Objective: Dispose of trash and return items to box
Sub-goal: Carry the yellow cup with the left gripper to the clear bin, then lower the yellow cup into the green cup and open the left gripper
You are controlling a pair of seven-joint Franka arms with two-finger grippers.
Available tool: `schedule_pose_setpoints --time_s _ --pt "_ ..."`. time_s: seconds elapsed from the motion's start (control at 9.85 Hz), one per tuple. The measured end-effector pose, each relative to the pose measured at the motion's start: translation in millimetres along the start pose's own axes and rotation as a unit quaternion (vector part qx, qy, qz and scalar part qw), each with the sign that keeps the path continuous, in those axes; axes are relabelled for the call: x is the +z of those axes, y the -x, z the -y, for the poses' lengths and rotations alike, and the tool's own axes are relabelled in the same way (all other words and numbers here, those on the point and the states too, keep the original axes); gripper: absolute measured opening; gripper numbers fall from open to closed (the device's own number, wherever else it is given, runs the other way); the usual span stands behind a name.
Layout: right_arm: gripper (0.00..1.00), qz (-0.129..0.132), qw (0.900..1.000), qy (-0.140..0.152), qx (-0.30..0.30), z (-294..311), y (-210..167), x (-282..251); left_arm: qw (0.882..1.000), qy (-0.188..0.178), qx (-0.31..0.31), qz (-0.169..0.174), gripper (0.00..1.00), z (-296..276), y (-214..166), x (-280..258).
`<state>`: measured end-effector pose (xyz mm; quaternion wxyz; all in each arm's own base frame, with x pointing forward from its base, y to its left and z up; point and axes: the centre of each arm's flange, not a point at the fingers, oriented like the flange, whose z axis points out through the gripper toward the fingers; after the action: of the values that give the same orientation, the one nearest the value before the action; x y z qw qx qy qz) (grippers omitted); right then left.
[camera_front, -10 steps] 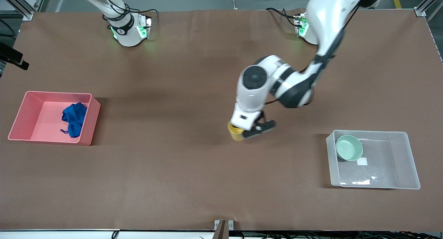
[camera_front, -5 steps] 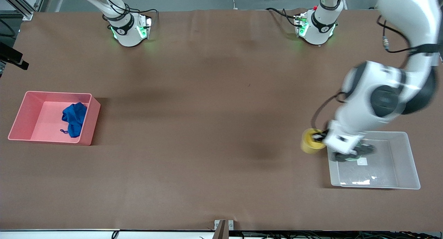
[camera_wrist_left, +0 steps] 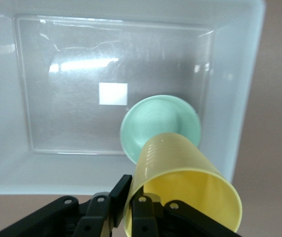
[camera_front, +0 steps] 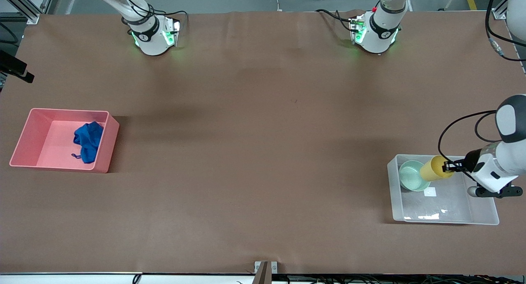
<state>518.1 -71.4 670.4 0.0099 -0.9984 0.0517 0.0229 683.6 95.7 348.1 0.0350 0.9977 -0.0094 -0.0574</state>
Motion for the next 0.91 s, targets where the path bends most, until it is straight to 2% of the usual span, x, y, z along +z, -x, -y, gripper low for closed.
schedule_pose_setpoints --time_s 0.2,0.51,0.61,0.91 --pt "1.0 0.0 1.0 0.0 0.0 -0.1 0.0 -0.1 1.0 0.019 0.0 0.022 0.07 20.5 -1.3 39.5" --pt "1.0 0.0 1.0 0.0 0.0 0.0 0.0 -0.1 0.999 0.031 0.006 -0.005 0.07 -6.1 -20.7 73.7" --pt "1.0 0.0 1.0 0.0 0.0 0.0 0.0 -0.1 1.0 0.019 0.008 -0.013 0.07 -7.4 -25.2 86.3" --pt "1.0 0.0 1.0 0.0 0.0 -0.1 0.0 -0.1 1.0 -0.014 0.01 -0.013 0.16 1.7 -28.3 111.5"
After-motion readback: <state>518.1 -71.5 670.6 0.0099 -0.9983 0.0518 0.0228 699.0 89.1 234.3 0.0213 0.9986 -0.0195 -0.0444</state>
